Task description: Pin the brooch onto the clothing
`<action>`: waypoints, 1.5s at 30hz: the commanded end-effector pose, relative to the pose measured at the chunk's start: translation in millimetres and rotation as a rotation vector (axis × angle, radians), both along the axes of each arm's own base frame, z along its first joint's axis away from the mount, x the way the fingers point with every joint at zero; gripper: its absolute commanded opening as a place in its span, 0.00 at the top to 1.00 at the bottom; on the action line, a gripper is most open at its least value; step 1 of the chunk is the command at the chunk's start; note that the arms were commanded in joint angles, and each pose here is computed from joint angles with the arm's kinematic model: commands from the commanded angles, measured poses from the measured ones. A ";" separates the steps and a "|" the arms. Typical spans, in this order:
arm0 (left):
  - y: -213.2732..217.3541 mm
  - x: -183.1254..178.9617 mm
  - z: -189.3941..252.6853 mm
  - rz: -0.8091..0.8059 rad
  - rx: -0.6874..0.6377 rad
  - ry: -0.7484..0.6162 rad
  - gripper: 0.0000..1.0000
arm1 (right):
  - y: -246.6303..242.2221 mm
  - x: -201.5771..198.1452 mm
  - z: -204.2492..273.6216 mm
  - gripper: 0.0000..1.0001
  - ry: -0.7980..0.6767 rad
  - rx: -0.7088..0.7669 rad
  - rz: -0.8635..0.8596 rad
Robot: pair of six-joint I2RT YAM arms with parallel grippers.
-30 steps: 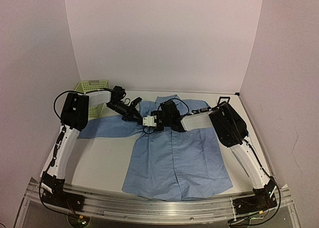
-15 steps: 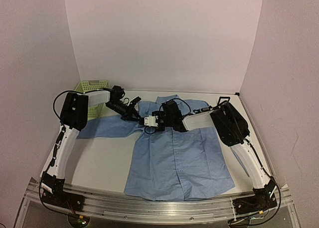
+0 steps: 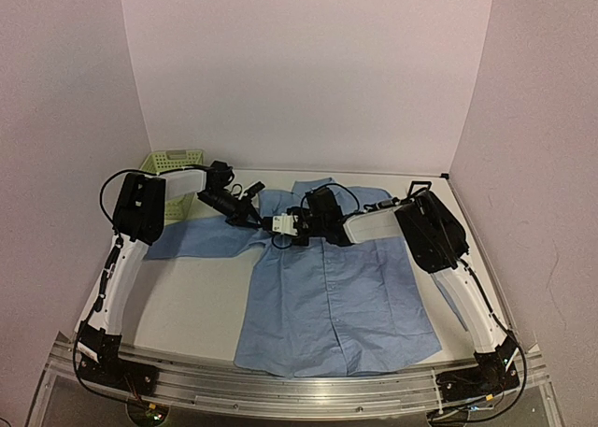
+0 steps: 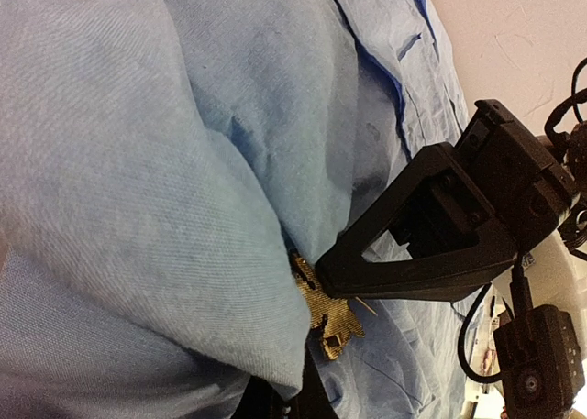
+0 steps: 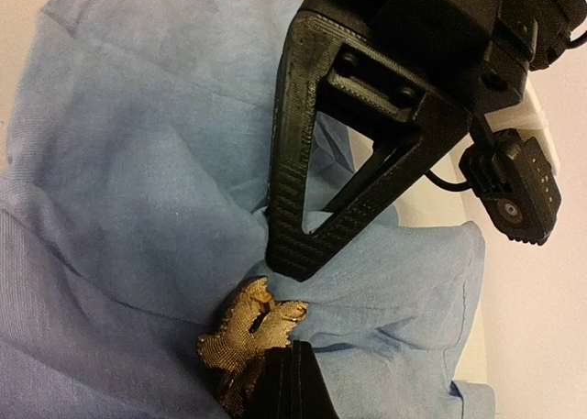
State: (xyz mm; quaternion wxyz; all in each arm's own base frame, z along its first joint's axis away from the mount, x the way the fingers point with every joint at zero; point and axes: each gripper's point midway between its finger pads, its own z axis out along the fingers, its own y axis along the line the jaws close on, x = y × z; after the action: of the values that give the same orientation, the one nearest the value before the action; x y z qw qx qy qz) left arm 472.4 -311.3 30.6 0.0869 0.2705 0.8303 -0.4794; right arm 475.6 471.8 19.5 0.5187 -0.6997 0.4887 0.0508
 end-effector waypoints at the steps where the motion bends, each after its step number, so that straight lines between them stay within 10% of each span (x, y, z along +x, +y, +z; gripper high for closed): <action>1: 3.4 6.8 34.0 -0.010 -0.008 -0.098 1.00 | -3.3 -13.3 8.8 1.00 0.136 0.030 0.023; 45: 7.5 6.2 40.1 -0.079 0.018 -0.219 1.00 | -20.0 4.5 71.6 0.77 0.206 0.199 -0.074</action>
State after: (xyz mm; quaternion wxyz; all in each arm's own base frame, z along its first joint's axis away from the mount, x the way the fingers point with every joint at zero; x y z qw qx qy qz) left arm 471.3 -305.5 24.8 0.1153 0.3321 0.8216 -0.4487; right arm 480.3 451.0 53.7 0.5102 -0.6339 0.5645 0.1385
